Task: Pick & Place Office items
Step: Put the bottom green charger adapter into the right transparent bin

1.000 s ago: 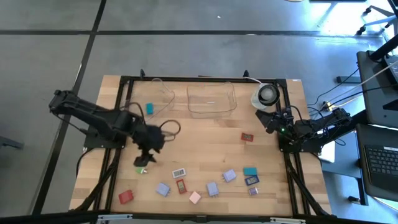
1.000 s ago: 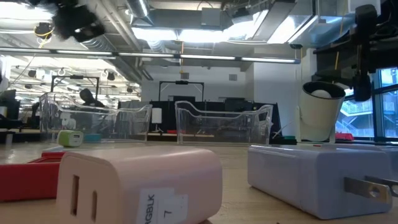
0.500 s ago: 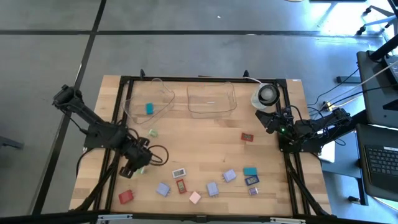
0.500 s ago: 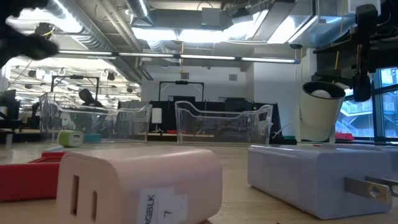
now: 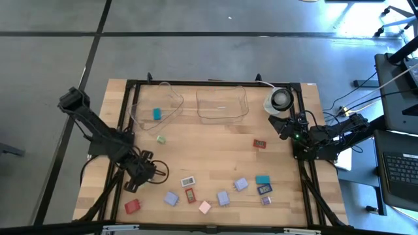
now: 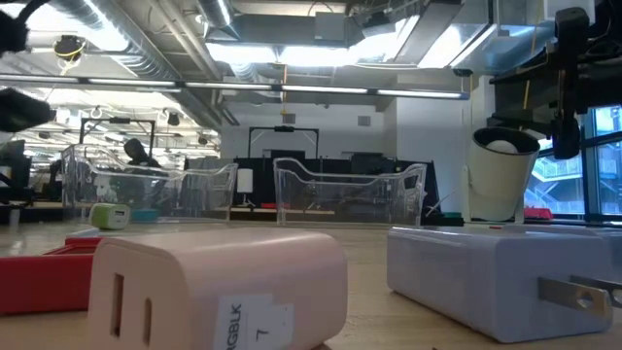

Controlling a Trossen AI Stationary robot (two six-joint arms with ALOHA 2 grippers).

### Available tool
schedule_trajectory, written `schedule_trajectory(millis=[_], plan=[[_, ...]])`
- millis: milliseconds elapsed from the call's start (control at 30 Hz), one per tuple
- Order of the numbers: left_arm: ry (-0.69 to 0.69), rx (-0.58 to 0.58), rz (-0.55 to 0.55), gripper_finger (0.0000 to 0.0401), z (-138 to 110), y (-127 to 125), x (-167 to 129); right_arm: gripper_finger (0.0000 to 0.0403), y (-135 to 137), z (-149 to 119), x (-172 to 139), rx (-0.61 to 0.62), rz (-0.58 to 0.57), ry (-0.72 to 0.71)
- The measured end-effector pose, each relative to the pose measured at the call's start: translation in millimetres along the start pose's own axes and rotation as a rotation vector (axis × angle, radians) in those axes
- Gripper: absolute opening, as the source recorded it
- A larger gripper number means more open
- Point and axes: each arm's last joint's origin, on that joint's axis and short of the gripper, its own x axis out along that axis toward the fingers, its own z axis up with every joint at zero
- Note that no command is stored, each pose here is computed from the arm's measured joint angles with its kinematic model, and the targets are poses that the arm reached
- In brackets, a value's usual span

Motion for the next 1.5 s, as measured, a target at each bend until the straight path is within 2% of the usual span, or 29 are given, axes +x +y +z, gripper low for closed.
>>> schedule_trajectory(millis=[200, 433, 600, 867, 1100, 1233, 1333, 1500], plan=[[0.016, 0.024, 0.074, 0.0219, -11, 3, 15, 0.0258, 0, 0, 0, 0.000, 0.000, 0.000], [0.003, 0.024, 0.065, 0.0217, -13, 4, 28, 0.0258, -1, 0, 0, -0.005, -0.022, -0.018], [-0.049, 0.025, 0.074, 0.0200, -8, 3, 31, 0.0258, -1, 0, 0, -0.005, -0.026, -0.022], [-0.118, 0.120, 0.037, 0.0192, -1, -2, 30, 0.0258, -1, 0, 0, -0.005, -0.026, -0.023], [-0.118, 0.123, 0.037, 0.0167, -1, -2, 30, 0.0258, -1, 0, 0, -0.005, -0.026, -0.022], [-0.119, 0.098, 0.036, 0.0149, -1, -2, 30, 0.0258, -1, 0, 0, -0.005, -0.026, -0.023], [-0.140, 0.027, 0.045, 0.0149, 1, 0, 30, 0.0258, -1, 0, 0, -0.004, -0.025, -0.022], [-0.271, -0.098, 0.150, 0.0149, 18, 3, 20, 0.0258, -1, 0, 0, 0.040, -0.025, -0.023]])
